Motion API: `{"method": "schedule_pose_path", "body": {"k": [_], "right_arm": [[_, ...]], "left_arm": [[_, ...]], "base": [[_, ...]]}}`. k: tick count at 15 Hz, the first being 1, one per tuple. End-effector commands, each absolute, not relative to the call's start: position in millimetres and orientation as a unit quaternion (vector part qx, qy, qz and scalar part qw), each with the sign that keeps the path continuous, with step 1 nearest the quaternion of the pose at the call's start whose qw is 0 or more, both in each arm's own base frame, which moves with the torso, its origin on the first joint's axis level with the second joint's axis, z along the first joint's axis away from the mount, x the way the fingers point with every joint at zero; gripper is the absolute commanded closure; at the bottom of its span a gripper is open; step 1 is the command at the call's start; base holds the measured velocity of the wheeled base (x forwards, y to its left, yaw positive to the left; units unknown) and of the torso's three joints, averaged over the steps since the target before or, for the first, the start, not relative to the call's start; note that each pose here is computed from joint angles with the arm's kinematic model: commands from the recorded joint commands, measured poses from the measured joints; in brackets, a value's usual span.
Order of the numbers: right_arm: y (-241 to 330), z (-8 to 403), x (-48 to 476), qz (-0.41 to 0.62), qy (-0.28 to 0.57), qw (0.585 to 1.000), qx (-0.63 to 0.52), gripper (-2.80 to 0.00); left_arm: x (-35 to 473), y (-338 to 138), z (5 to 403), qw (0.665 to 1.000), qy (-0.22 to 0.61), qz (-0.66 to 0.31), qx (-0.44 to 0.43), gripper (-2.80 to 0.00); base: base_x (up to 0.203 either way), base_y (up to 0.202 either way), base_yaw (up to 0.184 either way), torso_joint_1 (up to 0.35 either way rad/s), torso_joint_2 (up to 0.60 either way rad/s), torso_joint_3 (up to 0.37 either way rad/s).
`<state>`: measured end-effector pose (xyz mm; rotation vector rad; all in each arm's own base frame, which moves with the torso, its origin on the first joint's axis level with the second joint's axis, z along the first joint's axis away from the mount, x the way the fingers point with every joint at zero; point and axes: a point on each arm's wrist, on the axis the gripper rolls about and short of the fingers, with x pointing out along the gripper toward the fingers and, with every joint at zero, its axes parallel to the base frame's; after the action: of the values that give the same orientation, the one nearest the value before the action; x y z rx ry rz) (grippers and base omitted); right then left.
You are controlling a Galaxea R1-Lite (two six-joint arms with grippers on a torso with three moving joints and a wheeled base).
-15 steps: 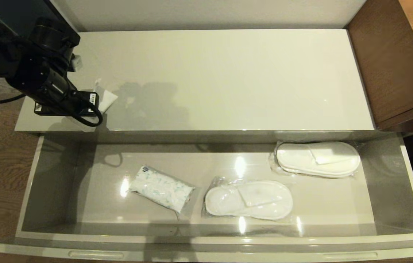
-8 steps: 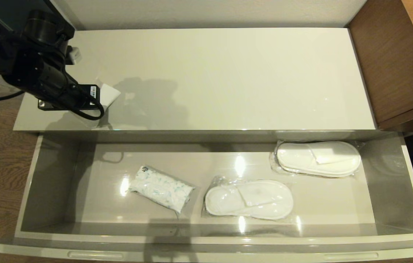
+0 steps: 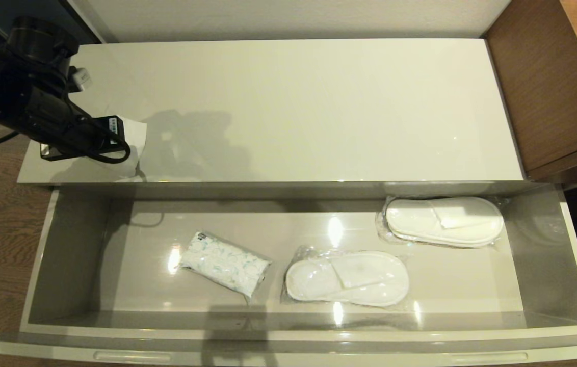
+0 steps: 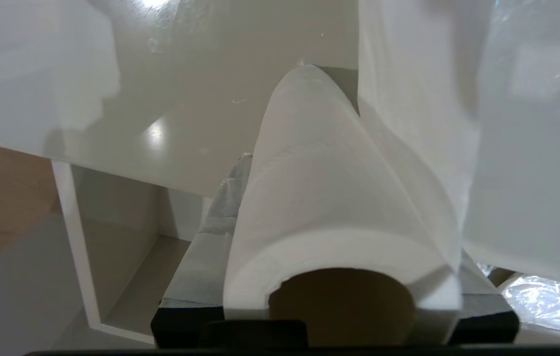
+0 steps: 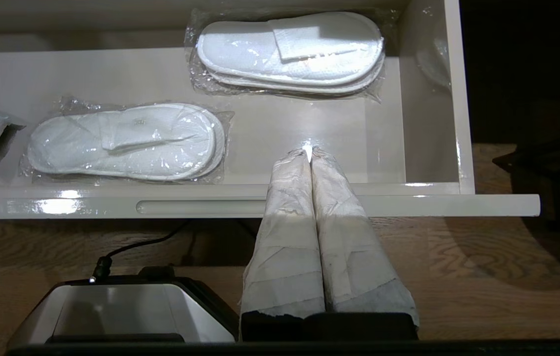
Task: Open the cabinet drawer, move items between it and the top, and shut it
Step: Place the roll paper on the table
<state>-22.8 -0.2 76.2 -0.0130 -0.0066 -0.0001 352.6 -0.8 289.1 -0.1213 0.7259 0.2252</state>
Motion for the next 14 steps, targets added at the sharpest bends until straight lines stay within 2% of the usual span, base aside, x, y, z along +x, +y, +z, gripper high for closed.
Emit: {"method": "schedule_pose_path", "body": {"k": [1, 2, 3, 14], "right_arm": [[-0.2, 76.3, -22.8, 0.0, -0.004, 1.0, -0.007, 0.0], [-0.2, 76.2, -22.9, 0.0, -0.005, 1.0, -0.007, 0.0], [-0.2, 75.8, -22.8, 0.0, -0.004, 1.0, -0.007, 0.0], [-0.2, 76.2, -22.9, 0.0, -0.005, 1.0, -0.007, 0.0]], "left_arm": [[354.0, 0.2, 284.8, 0.922, 0.364, 0.115, -0.056, 0.0], [353.4, -0.4, 282.5, 0.919, 0.373, 0.113, -0.053, 0.0], [353.9, -0.4, 282.0, 0.919, 0.374, 0.113, -0.053, -2.8], [349.2, -3.8, 296.0, 0.934, 0.34, 0.08, -0.069, -2.8]], "base": [[0.0, 0.0, 0.0, 0.0, 0.0, 0.0], [0.0, 0.0, 0.0, 0.0, 0.0, 0.0], [0.0, 0.0, 0.0, 0.0, 0.0, 0.0], [0.0, 0.0, 0.0, 0.0, 0.0, 0.0]]}}
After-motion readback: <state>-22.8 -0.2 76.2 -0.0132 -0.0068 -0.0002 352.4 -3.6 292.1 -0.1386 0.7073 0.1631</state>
